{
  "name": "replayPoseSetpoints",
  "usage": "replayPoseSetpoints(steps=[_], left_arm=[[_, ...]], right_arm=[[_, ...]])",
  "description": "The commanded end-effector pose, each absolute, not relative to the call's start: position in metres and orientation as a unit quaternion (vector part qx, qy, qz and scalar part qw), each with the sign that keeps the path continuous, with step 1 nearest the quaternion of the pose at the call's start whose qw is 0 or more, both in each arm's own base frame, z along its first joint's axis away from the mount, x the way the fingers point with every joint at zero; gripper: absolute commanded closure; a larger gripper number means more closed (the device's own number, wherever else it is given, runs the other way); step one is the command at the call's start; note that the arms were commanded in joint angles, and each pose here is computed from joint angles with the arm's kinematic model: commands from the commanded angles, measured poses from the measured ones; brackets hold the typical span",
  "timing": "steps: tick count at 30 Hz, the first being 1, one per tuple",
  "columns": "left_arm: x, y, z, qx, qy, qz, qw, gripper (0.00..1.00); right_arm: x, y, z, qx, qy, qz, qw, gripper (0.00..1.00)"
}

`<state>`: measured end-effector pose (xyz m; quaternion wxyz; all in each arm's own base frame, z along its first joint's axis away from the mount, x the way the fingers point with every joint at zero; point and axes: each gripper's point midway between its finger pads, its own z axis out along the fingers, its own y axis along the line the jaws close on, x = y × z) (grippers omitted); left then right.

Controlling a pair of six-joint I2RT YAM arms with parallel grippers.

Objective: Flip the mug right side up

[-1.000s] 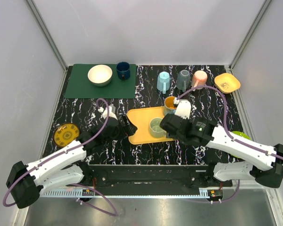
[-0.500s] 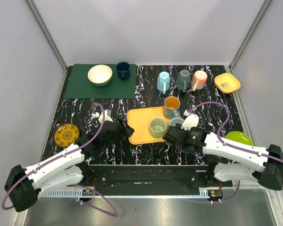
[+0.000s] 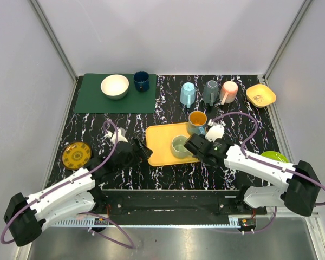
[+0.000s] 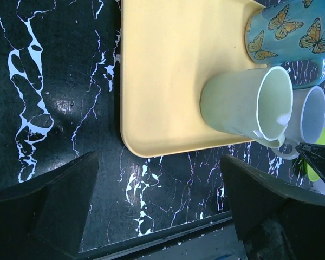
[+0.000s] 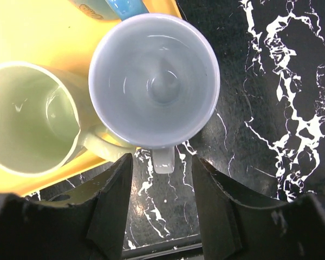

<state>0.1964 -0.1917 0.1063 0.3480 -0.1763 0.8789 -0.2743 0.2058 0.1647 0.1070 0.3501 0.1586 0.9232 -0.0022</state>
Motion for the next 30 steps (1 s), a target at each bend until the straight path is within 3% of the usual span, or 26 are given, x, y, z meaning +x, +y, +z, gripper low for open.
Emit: replayPoseSetpoints(steps=[1,8,14,26,30], left_arm=[[0.200,-0.190,0.109,-0.185,0.872,-0.275,0.360,0.04],[0.199,-0.191,0.106,-0.183,0.875,-0.272,0.356,0.04],[0.200,-0.193,0.106,-0.179,0.877,-0.272,0.353,0.04],[0.200,-0.194,0.102,-0.179,0.878,-0.272,0.350,0.04],[0.200,-0.195,0.103,-0.179,0.878,-0.273,0.351,0.05]], right_arm=[[0.219,0.163,0.103,0.145,0.920,-0.018,0.363,0.47],[0.219,0.159,0.092,0.133,0.924,-0.030,0.358,0.51],[0.223,0.155,0.087,0.125,0.925,-0.043,0.357,0.60],[0.226,0.151,0.087,0.114,0.926,-0.046,0.358,0.87],[0.224,0.149,0.097,0.111,0.926,-0.045,0.358,1.00]])
